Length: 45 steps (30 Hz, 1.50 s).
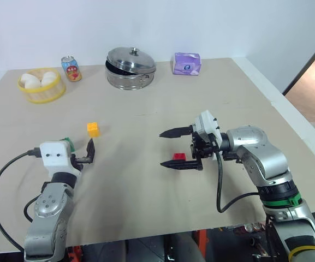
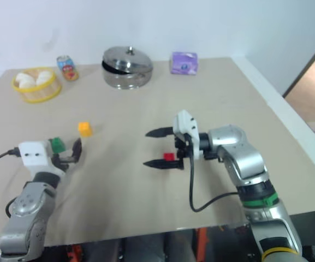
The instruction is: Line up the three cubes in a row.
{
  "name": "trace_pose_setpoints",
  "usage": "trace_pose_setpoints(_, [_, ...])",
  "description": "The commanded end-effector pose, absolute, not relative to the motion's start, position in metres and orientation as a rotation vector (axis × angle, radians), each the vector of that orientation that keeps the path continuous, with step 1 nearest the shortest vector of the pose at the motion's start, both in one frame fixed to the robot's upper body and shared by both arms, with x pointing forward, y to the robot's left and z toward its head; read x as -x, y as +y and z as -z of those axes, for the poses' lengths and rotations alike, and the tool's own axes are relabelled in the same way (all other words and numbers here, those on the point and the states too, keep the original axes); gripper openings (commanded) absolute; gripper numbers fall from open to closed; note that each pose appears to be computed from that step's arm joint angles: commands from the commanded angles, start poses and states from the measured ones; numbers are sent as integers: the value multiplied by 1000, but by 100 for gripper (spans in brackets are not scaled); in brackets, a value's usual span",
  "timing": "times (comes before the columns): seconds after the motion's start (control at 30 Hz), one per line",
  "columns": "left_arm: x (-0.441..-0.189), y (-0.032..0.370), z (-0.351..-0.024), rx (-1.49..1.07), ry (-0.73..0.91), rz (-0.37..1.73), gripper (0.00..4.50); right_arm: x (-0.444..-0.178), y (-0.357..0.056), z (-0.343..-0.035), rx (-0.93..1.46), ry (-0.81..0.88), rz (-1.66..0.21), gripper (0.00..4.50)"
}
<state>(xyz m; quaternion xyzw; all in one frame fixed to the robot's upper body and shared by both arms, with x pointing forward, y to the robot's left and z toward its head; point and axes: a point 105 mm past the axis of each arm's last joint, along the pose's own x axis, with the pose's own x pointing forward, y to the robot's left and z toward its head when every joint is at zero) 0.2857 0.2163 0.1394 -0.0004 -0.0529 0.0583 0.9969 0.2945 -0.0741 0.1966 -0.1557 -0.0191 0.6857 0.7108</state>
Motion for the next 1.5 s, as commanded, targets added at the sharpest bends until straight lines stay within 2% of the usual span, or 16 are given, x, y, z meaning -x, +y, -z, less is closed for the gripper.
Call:
trace_pose_setpoints(0.03, [-278, 224, -156, -24, -181, -176, 450, -297, -75, -206, 353, -81, -1525, 448])
trace_pose_setpoints(0.17, [-277, 233, -153, -8, -167, -226, 450, -298, -76, -203, 331, -41, -1544, 448])
trace_pose_setpoints(0.4, [-280, 242, -144, 52, -133, -293, 450, -301, -77, -200, 393, -71, -1523, 448])
trace_pose_setpoints(0.73, [-293, 249, -129, 57, -53, -319, 450, -301, -82, -197, 414, -61, -1503, 448])
trace_pose_setpoints(1.4, [-313, 258, -116, 73, 0, -329, 450, -303, -87, -196, 426, -50, -1477, 448])
trace_pose_setpoints(1.5, [-316, 256, -113, 67, 8, -320, 365, -303, -87, -196, 428, -49, -1477, 450])
